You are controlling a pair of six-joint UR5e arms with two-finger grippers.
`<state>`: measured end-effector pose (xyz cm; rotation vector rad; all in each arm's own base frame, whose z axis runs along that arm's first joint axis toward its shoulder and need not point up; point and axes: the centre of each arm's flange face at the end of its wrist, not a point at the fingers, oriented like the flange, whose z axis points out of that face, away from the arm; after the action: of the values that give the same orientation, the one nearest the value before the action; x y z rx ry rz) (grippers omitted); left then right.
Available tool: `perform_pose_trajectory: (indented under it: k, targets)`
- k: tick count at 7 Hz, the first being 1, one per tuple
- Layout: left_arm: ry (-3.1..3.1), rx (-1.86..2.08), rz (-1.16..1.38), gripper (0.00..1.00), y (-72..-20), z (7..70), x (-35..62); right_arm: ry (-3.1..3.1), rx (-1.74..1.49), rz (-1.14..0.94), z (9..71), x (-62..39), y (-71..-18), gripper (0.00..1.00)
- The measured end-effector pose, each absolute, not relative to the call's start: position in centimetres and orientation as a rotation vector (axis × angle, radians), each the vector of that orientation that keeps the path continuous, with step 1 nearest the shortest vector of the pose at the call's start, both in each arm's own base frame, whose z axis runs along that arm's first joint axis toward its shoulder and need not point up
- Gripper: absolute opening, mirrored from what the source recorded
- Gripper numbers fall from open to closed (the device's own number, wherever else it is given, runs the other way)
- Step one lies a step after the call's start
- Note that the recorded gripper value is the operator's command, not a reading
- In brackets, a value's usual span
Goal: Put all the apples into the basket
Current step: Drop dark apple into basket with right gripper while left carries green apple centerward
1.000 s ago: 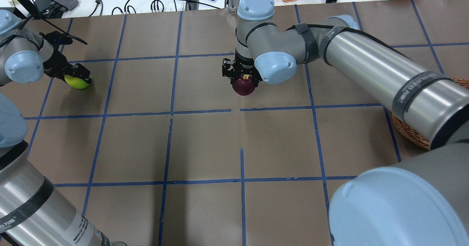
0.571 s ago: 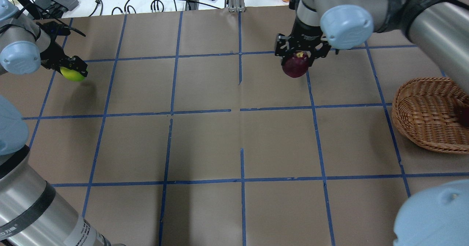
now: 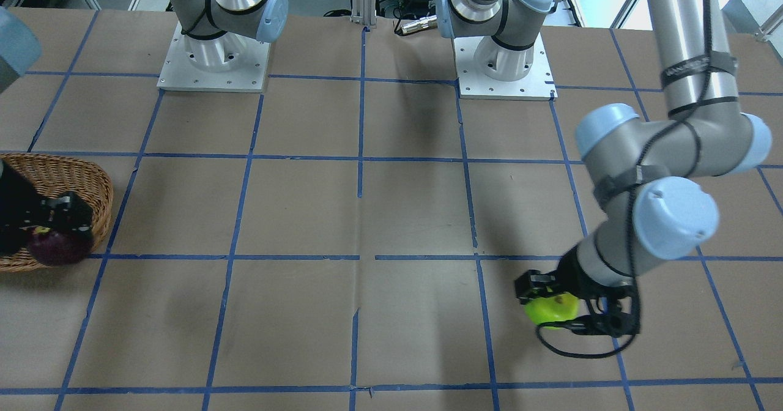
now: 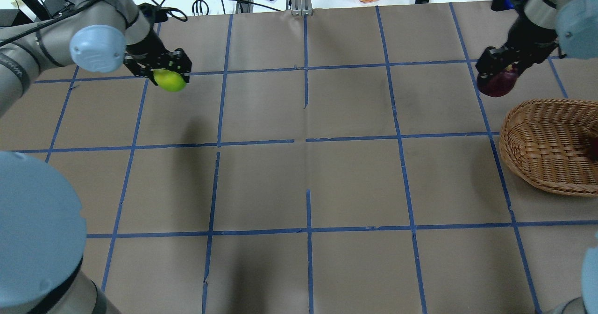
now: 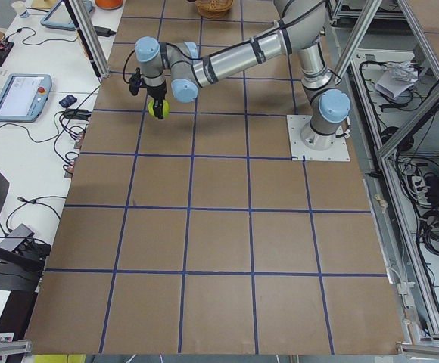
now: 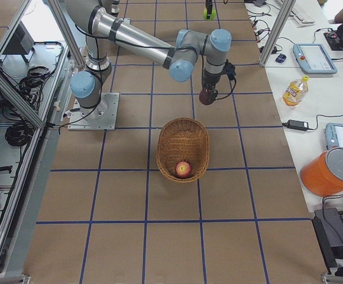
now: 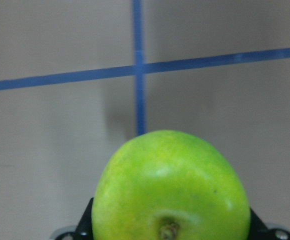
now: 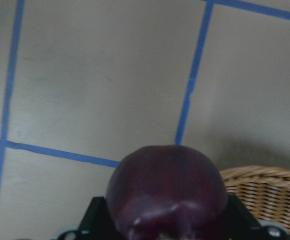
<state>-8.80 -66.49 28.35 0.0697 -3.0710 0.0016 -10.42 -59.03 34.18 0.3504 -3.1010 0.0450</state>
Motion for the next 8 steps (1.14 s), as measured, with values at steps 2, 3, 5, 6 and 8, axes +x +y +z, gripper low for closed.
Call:
perform_pose_trajectory:
  k: [2, 3, 5, 6, 8]
  targets:
    - [-3.05, 0.19, 0.009, 0.1, -63.3, 28.3, -21.1, -3.056, 0.428, 0.108, 30.5, -19.4, -55.1, 0.38]
    - [-3.044, 0.212, 0.024, 0.11, -62.0, 27.6, -25.4, -3.061, 0.448, 0.106, 28.5, -22.9, -52.6, 0.39]
    - [-3.03, 0.276, 0.041, 0.14, -61.0, 25.0, -30.1, -3.093, 0.476, 0.125, 25.5, -26.2, -49.3, 0.56]
    - [-3.035, 0.275, 0.02, 0.34, -60.3, 23.5, -31.8, -3.086, 0.529, 0.136, 24.7, -26.7, -49.0, 0.68]
    - [-3.049, 0.237, -0.007, 1.0, -58.7, 20.3, -34.0, -3.056, 0.663, 0.114, 23.7, -27.0, -48.4, 0.98]
